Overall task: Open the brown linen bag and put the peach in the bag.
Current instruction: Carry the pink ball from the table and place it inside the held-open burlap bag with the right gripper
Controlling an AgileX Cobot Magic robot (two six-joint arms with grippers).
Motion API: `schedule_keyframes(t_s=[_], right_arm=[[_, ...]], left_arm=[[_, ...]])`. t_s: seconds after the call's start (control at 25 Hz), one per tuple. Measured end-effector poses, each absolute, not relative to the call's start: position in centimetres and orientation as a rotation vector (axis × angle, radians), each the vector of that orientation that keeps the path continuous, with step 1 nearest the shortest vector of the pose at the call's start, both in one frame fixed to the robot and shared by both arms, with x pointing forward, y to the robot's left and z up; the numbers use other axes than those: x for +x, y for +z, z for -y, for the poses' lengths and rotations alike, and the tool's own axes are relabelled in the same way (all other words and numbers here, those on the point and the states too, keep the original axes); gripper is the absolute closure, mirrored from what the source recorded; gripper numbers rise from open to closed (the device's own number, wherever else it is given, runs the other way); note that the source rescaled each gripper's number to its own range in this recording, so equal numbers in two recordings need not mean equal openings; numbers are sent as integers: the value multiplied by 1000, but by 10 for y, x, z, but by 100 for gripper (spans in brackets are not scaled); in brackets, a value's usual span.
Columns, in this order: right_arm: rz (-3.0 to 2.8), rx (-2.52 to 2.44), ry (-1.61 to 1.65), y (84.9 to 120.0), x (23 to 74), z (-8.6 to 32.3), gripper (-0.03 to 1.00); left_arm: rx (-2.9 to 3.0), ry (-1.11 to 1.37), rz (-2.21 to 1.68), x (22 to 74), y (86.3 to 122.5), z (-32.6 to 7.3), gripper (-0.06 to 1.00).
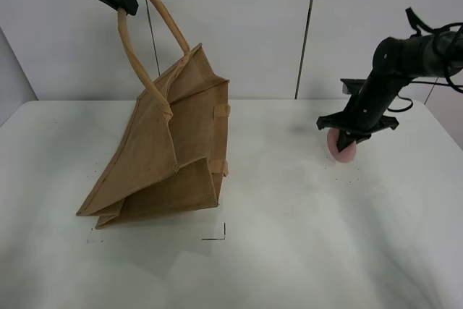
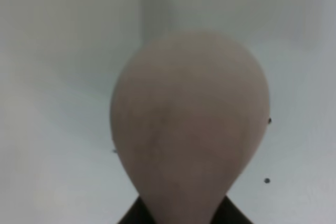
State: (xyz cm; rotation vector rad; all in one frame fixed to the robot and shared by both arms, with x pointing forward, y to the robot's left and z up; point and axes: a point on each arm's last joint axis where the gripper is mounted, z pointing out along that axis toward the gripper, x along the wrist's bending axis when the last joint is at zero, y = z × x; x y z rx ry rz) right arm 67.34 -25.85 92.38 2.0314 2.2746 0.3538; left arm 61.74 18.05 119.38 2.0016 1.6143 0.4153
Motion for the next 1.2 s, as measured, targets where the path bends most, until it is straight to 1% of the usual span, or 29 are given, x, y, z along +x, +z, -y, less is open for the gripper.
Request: schedule_keyframes(t_s=[0.08, 0.16, 0.32, 0.4, 0.48, 0.56, 0.68, 0.92, 1.08, 1.2], right_arm=[[-2284, 1987, 437, 951, 677, 255, 97], [-2268, 1913, 563, 986, 678, 252, 97], [-2233, 1790, 788, 1047, 669, 245, 97], [-2256, 1729, 839, 1063, 662, 240, 97], [-2295, 1657, 850, 1072, 656, 232, 97], [-2348, 1588, 852, 1074, 652, 220, 97], [-2464, 1403, 878, 1072, 646, 189, 97], [-2555, 1032, 1172, 1070, 640, 121, 97], [-2582, 905, 1283, 1046, 644, 88, 97], [-2603, 902, 1320, 1017, 649, 68, 97]], left_arm=[[2002, 415, -1614, 617, 1194, -181, 94], [2002, 415, -1614, 617, 1194, -181, 94], [2002, 415, -1614, 617, 1194, -181, 94], [2002, 415, -1614, 617, 1194, -181, 94], [2002, 415, -1614, 617, 1194, -181, 94], [2002, 415, -1614, 617, 1194, -181, 94], [2002, 416, -1614, 617, 1194, -181, 94], [2002, 416, -1614, 617, 1194, -181, 94], [1996, 421, -1608, 615, 1197, -181, 94], [1984, 437, -1591, 608, 1206, -183, 94]])
